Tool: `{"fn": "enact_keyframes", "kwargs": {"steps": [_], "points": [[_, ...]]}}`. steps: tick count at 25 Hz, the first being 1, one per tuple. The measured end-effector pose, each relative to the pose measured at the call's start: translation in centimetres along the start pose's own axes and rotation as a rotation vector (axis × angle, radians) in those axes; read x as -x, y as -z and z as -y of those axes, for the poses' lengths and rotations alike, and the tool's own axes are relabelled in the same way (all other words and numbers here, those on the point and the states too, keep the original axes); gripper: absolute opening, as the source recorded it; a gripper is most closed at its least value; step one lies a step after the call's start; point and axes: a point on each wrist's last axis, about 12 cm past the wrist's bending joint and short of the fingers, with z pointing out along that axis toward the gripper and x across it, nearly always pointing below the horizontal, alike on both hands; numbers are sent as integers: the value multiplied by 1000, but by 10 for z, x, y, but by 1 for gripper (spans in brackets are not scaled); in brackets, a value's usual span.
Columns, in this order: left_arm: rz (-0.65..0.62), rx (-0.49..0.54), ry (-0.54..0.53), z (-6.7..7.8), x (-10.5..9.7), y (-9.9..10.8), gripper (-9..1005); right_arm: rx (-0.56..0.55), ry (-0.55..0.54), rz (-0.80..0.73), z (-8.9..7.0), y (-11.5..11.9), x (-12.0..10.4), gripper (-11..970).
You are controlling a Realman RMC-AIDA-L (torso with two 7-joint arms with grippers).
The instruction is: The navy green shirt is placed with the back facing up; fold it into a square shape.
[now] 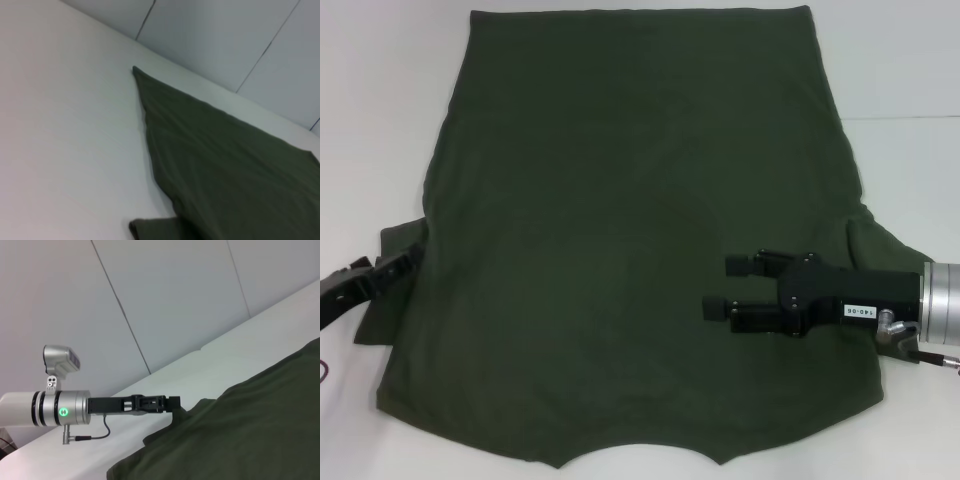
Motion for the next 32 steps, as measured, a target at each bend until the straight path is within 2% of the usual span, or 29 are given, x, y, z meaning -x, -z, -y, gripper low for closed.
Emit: {"fn": "enact_keyframes", "kwargs": {"steps": [11,32], "points": [[-28,-3,-19,4,-8,-3,950,3,1,0,0,-1,-1,915],[-54,-39,-44,9,-8,-4,858,2,-3,-1,-1,-1,-3,915]]}}
